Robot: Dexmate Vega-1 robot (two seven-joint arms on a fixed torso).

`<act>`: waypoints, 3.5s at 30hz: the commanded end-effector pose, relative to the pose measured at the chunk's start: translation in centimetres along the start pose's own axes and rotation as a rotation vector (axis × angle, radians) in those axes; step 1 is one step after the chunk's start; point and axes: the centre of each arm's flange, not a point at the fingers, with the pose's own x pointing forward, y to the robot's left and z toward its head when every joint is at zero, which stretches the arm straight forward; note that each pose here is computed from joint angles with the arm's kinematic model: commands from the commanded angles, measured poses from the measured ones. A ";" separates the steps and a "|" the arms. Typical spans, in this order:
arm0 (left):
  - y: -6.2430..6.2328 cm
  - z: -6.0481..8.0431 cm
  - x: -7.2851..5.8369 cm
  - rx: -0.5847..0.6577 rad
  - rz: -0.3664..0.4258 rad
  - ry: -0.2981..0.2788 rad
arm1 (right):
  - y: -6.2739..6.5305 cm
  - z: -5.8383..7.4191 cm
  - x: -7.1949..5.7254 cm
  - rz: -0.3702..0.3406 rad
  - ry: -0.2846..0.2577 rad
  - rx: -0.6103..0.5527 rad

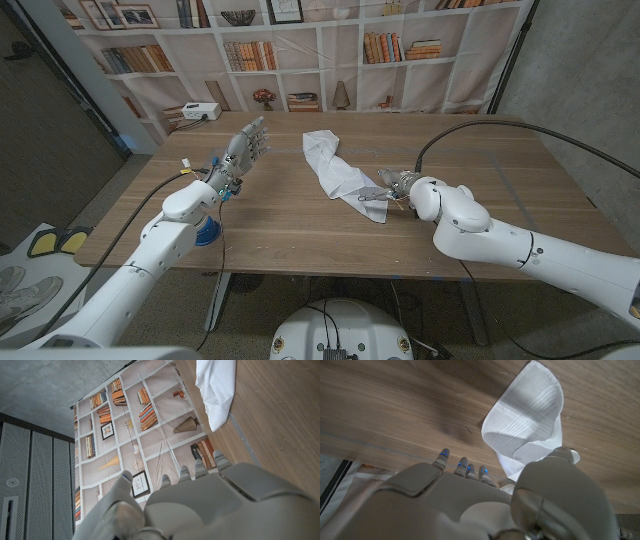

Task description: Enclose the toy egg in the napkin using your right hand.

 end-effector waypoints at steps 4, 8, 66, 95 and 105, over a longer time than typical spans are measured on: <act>0.4 0.0 0.2 -0.002 0.002 -0.001 | 0.8 3.1 -0.8 -0.051 0.018 -0.193; 0.5 -0.1 0.2 -0.003 0.003 0.000 | 1.1 3.7 -0.5 -0.077 0.013 -0.239; 1.3 0.0 0.1 -0.003 0.010 0.001 | -0.9 2.6 -0.4 -0.870 -0.056 -0.195; 1.0 -0.3 -2.1 -0.015 0.049 -0.003 | -6.9 6.2 4.9 -0.919 -0.259 -0.331; 1.1 -0.5 -2.9 -0.014 0.070 0.005 | -8.6 7.1 8.4 -0.871 -0.274 -0.370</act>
